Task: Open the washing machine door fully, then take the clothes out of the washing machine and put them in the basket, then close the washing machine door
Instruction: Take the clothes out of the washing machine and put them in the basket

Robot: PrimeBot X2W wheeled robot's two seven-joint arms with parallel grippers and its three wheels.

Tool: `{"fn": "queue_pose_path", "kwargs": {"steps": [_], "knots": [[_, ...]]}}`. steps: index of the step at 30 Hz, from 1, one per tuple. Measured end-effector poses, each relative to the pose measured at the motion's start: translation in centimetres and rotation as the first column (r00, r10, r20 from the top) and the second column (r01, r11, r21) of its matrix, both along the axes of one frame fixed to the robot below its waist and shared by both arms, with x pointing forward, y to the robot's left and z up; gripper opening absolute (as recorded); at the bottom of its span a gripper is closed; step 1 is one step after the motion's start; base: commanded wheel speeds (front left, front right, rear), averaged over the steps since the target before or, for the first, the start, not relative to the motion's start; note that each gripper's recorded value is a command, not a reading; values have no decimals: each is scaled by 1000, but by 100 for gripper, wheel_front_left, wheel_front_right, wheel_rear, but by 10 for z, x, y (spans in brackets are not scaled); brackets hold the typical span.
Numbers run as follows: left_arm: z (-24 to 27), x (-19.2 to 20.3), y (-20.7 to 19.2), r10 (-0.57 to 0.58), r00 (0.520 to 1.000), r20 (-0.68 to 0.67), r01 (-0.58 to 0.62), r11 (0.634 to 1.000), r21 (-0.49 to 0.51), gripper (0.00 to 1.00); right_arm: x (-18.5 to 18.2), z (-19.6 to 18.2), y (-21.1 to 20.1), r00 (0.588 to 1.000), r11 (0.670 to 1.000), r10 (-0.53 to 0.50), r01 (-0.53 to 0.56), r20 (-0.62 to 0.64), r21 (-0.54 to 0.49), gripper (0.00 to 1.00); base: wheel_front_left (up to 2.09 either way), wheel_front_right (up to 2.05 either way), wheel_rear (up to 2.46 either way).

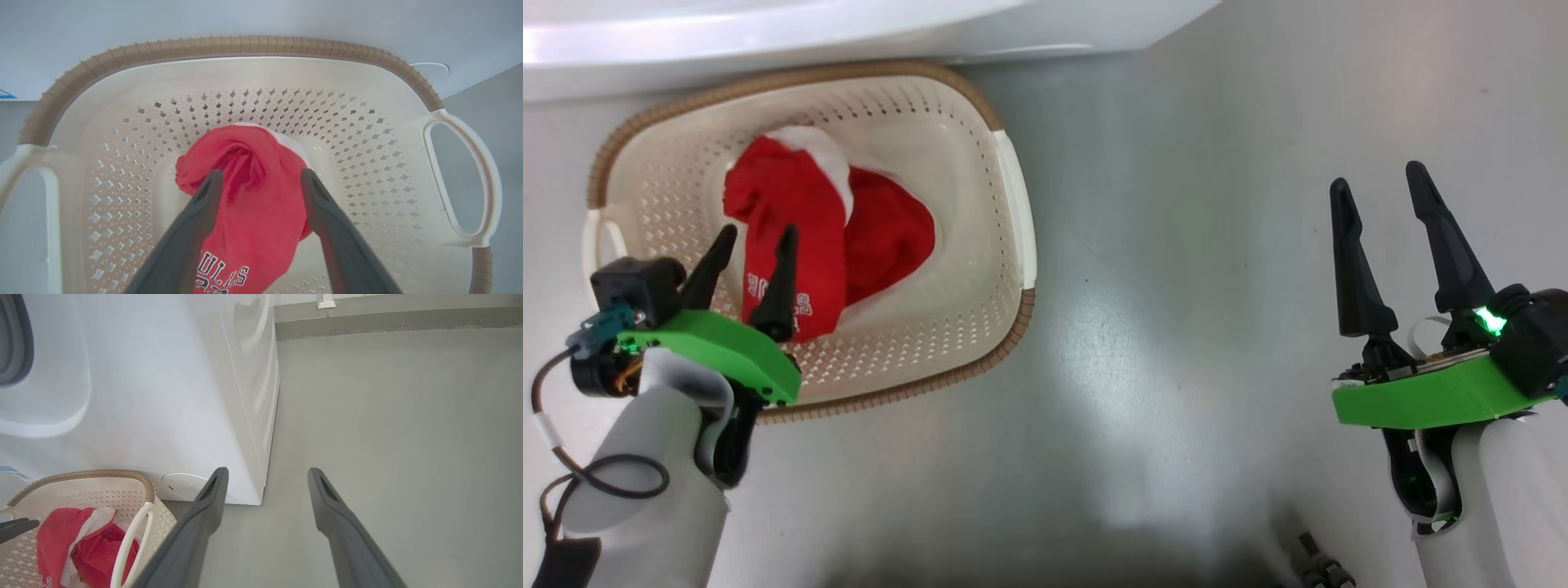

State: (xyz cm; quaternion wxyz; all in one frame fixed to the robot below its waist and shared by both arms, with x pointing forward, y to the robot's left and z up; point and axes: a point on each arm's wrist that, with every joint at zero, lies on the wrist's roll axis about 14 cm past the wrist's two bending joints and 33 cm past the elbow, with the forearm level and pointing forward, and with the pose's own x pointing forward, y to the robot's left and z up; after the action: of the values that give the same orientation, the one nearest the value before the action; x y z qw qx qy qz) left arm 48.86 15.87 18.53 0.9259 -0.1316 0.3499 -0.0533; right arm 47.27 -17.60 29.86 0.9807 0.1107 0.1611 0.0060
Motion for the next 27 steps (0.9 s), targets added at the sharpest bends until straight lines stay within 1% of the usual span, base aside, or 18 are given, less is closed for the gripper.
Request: {"fn": "queue_pose_path", "kwargs": {"steps": [6, 14, 20, 27], "knots": [[25, -2, 5, 24, 999, 45, -24, 1000, -3, 100, 3, 20, 1, 999, 1000, 6, -6, 40, -4, 100, 0, 0, 0], [76, 1, 19, 72, 985, 159, -72, 997, -5, 100, 4, 53, 5, 995, 1000, 17, -16, 99, -4, 100, 0, 0, 0], [126, 5, 30, 100, 954, 282, -103, 995, -4, 100, -1, 76, 10, 990, 1000, 26, -26, 139, 2, 100, 0, 0, 0], [179, -9, 39, 119, 908, 403, -130, 992, 0, 100, -16, 101, 13, 985, 999, 31, -32, 172, 6, 100, 0, 0, 0]]}}
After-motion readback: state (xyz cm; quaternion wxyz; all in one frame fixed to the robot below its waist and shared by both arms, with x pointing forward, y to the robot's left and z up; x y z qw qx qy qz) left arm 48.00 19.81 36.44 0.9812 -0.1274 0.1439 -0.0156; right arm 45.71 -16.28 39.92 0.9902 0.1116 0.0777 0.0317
